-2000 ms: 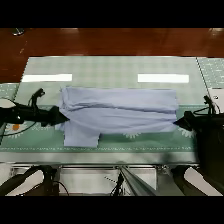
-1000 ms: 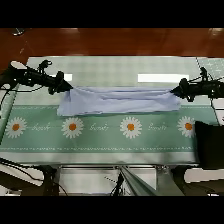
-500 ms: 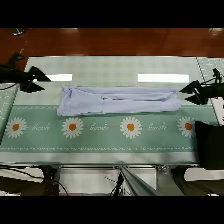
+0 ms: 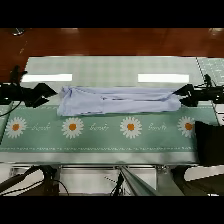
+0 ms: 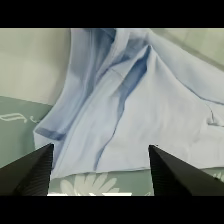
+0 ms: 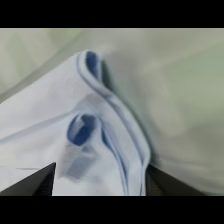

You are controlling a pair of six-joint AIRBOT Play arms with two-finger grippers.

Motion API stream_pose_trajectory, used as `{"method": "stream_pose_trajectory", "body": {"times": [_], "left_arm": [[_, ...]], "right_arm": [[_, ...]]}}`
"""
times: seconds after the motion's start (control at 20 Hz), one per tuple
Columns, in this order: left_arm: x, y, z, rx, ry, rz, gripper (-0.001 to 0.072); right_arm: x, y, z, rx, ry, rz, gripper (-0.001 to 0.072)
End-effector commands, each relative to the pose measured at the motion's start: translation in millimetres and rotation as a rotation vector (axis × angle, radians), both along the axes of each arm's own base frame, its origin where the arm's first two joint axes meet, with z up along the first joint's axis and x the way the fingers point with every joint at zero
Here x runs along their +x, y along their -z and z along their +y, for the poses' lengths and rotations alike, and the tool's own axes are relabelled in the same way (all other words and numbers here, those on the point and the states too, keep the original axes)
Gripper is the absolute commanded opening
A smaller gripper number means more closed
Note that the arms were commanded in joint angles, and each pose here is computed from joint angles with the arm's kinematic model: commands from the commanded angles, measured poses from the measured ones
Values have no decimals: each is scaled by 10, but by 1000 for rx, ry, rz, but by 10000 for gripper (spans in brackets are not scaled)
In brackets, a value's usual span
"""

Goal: Fold the shirts.

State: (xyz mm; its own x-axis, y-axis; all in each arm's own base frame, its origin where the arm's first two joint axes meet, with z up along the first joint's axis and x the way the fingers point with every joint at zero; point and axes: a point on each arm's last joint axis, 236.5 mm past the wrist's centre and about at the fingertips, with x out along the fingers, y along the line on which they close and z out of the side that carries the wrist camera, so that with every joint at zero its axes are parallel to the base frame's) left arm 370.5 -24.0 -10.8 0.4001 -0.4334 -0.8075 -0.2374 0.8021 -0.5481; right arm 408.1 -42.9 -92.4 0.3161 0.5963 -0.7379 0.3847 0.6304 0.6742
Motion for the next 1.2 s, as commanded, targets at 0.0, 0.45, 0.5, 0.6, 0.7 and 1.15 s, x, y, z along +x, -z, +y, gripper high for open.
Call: {"method": "stream_pose_trajectory", "body": {"times": [0.0, 0.45, 0.5, 0.6, 0.7, 1.15], "left_arm": [[-16, 58, -402, -20, 59, -29, 700], [-40, -261, -1580, -119, 326, -160, 21], [-40, -238, -1768, -84, 379, -183, 20], [4, -161, -2185, -45, 457, -195, 20], [14, -71, -2727, -57, 567, -186, 20], [-631, 357, -4501, -195, 879, 39, 21]], "right_arm": [[-56, 61, 376, 32, -114, 17, 538], [-526, -932, 404, -122, -236, -112, 24], [-621, -1079, 448, -141, -228, -142, 25], [-867, -1379, 566, -174, -215, -197, 25], [-1079, -1660, 674, -205, -177, -257, 25], [-1509, -2269, 1102, -237, -152, -400, 25]]}}
